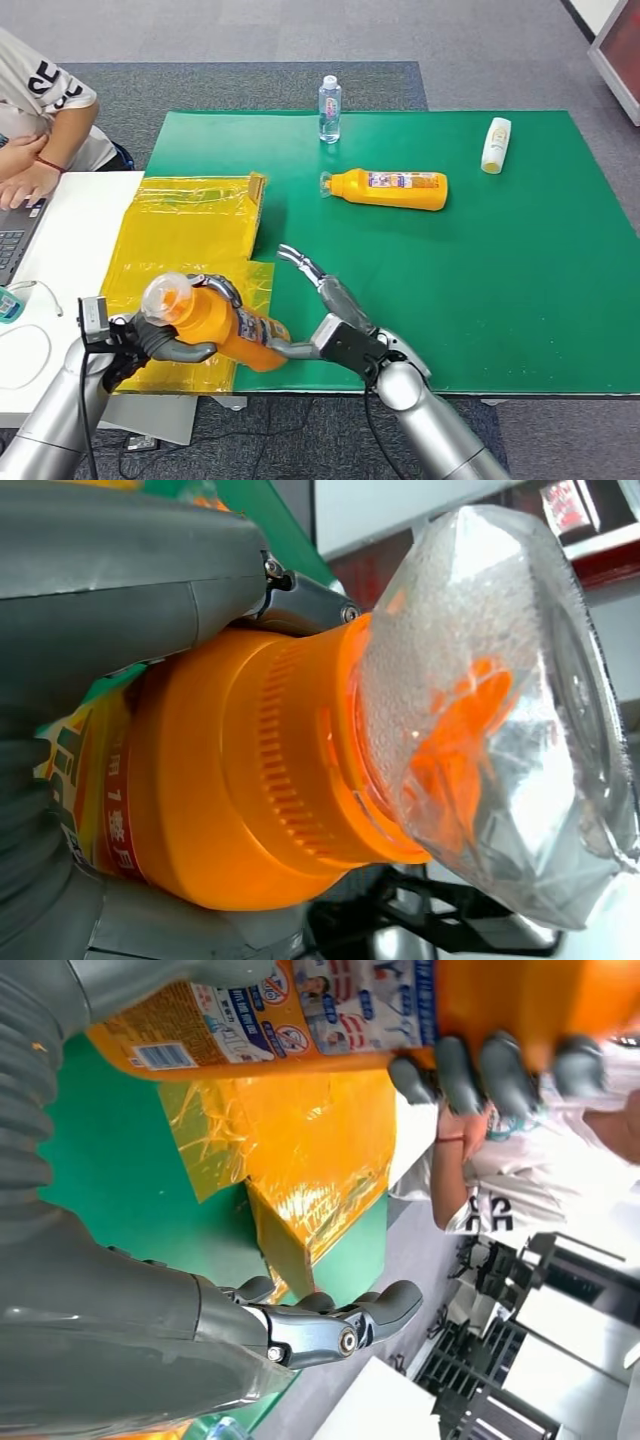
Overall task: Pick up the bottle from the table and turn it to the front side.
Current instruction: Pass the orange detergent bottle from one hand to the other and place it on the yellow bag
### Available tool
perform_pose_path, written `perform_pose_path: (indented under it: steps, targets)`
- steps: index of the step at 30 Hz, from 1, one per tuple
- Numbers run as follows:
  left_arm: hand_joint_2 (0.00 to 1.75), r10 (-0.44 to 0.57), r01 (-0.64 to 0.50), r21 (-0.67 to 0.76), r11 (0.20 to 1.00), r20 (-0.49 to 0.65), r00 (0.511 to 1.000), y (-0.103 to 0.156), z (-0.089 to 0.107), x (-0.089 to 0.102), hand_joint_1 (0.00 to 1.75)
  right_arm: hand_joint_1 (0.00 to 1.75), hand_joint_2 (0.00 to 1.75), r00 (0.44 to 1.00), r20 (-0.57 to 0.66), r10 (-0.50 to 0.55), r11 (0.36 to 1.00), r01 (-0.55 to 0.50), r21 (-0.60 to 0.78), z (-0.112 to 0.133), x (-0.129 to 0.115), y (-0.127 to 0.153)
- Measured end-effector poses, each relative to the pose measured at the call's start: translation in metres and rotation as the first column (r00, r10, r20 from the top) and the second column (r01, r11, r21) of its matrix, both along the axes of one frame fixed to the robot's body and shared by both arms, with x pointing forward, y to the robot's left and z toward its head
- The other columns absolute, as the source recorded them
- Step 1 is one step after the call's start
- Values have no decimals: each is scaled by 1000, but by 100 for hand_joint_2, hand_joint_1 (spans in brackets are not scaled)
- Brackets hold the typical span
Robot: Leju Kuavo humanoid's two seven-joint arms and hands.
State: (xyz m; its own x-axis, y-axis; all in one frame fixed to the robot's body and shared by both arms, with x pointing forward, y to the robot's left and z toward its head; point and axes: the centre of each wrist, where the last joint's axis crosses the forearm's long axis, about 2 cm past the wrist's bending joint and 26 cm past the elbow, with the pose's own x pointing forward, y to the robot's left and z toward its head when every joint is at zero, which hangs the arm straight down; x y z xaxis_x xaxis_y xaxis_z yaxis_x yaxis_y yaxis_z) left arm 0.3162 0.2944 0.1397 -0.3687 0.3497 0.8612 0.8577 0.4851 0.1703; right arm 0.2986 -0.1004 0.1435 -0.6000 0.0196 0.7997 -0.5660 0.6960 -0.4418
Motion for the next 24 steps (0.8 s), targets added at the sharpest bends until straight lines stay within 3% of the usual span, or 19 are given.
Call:
perform_pose_path:
  steps: [4, 7, 11, 14, 18, 21, 24]
  targets:
    - [175, 119, -127, 133, 983, 66, 991, 14, -2, 1, 175, 0, 175, 1000, -20, -22, 999, 23, 30, 0, 5, -7]
    - [175, 210, -261, 279, 924, 197, 957, 42, 8, 13, 175, 0, 175, 999, -34, -40, 998, 42, 49, -2, 8, -14]
    - [175, 268, -426, 464, 777, 369, 890, 89, 49, 37, 175, 0, 175, 997, -48, -66, 996, 69, 54, -9, 11, -22]
    - [175, 314, -578, 568, 586, 498, 808, 113, 85, 52, 175, 0, 175, 994, -63, -92, 994, 95, 45, -16, 8, -27]
    - [175, 305, -763, 547, 343, 704, 642, 112, 127, 72, 175, 0, 175, 989, -73, -126, 992, 127, 15, -24, 4, -31]
    - [175, 274, -816, 500, 289, 774, 571, 96, 144, 82, 175, 0, 175, 987, -77, -142, 990, 143, 2, -26, 2, -32]
    - [175, 242, -823, 493, 283, 794, 558, 80, 144, 86, 175, 0, 175, 985, -81, -154, 988, 154, -6, -28, 1, -33]
